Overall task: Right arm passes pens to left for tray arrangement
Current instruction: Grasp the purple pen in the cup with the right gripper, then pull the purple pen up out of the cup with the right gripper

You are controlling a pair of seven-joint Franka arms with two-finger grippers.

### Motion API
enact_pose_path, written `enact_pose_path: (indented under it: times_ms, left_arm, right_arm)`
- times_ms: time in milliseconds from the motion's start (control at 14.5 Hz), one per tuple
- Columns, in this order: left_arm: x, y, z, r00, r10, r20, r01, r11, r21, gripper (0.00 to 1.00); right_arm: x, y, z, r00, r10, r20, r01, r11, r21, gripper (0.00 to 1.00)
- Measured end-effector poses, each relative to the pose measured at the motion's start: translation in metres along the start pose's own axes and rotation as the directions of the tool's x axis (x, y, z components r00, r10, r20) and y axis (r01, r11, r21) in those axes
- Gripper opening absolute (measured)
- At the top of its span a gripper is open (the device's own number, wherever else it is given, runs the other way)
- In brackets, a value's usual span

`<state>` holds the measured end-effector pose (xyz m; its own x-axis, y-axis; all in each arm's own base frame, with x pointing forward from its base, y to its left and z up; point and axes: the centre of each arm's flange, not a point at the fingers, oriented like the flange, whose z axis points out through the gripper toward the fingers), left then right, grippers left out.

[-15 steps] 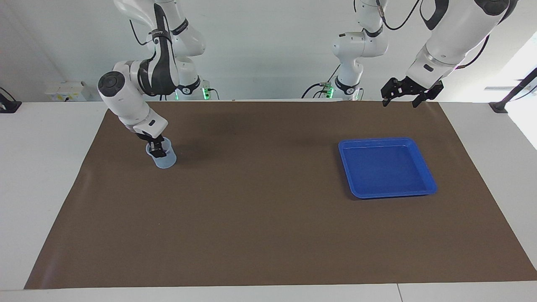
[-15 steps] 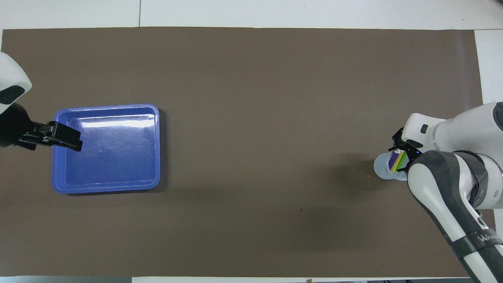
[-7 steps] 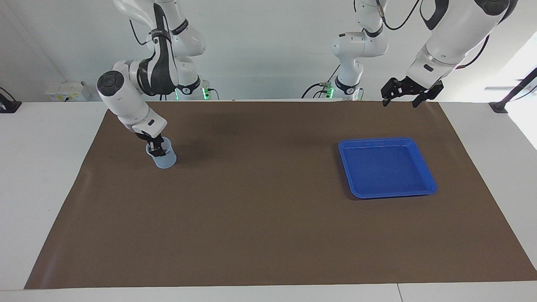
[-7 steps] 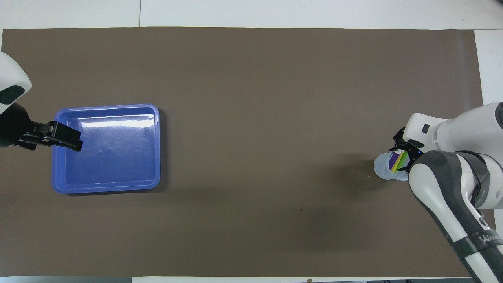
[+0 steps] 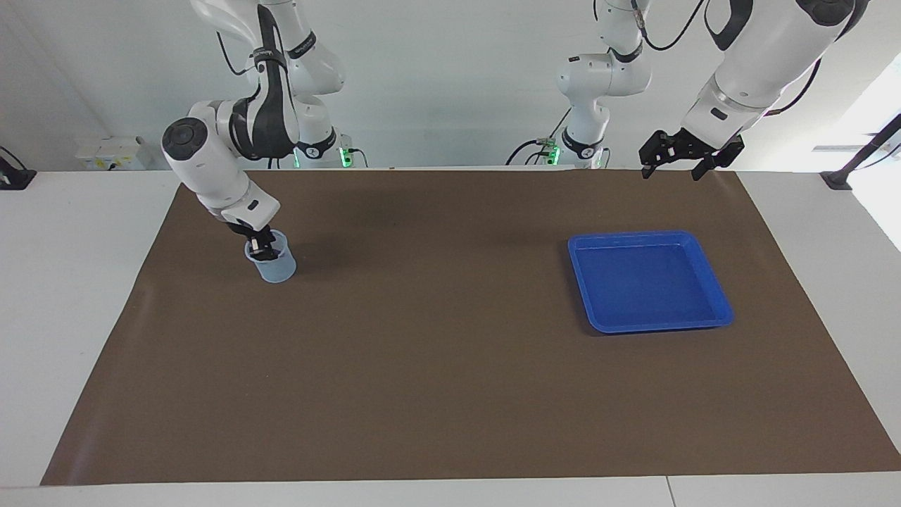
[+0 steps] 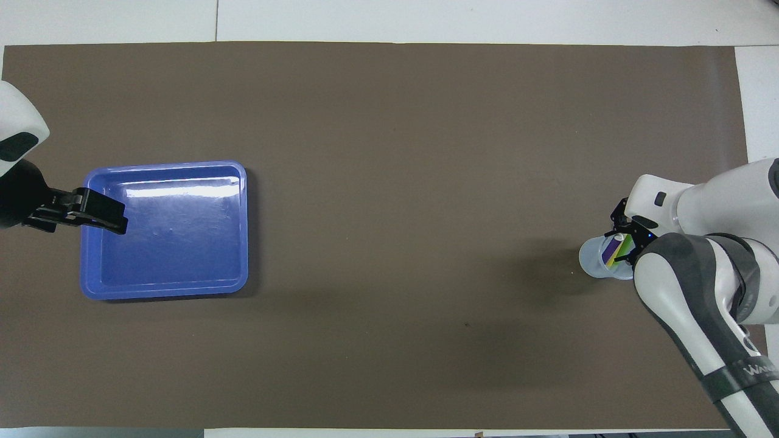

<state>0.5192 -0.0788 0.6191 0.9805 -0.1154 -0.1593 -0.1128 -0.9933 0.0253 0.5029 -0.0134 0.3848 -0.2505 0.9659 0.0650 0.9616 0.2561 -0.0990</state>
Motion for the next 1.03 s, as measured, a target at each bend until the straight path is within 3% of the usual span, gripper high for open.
enact_pose_path:
  times_ms: [207,620,1033]
  left_arm:
    - [0.0,0.0,0.0,1.0,0.0,0.0,0.0,1.0,0.0,1.0]
    - [0.0,0.0,0.0,1.0,0.0,0.0,0.0,1.0,0.0,1.0]
    - [0.0,0.0,0.0,1.0,0.0,0.0,0.0,1.0,0.0,1.0]
  right_arm:
    - [0.0,0.0,0.0,1.0,0.0,0.0,0.0,1.0,0.0,0.4]
    - [-0.008,-0.002,-0.004,1.0,0.017,0.0,-0.017,1.0,-0.008,0.2]
    - [-0.008,-0.002,-0.013,1.0,0.017,-0.007,-0.017,1.0,0.012,0.18]
